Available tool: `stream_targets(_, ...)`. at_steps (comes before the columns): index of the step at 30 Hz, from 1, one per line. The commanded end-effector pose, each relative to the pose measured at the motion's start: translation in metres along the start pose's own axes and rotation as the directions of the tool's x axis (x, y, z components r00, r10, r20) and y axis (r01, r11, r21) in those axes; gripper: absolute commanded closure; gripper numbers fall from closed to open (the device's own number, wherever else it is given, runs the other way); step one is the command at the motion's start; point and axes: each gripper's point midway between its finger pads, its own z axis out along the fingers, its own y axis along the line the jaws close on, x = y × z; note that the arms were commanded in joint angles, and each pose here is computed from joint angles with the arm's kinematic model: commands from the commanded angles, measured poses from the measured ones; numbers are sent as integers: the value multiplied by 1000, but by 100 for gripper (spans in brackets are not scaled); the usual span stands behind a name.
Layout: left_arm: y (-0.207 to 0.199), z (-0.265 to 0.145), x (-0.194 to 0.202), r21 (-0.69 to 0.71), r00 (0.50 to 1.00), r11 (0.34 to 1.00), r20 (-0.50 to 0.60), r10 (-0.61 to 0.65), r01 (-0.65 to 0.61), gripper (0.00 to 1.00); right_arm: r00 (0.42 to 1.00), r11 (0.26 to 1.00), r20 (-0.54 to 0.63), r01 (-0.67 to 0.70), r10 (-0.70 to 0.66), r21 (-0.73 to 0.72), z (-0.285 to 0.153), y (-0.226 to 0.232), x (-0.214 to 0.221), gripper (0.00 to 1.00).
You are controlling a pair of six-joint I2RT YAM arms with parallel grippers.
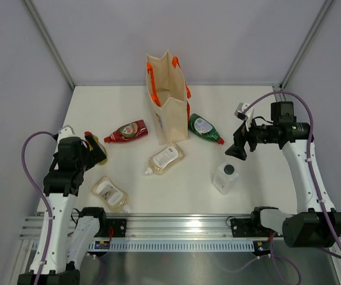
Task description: Place the personal care products into the canvas bag
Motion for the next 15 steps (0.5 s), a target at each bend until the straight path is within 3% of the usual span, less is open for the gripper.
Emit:
stream_targets(1,-15,12,-9,47,999,998,5,47,-47,1,996,997,67,66,-62,-45,3,3,-13,1)
stream_targets(3,-14,24,-5,40,996,996,-12,84,-83,2,996,997,73,57,-53,-45,6,0,-14,0)
stream_targets(15,-27,105,-49,-12,937,971,260,234,-239,10,992,996,113,59,-51,-70,11,-3,-21,0)
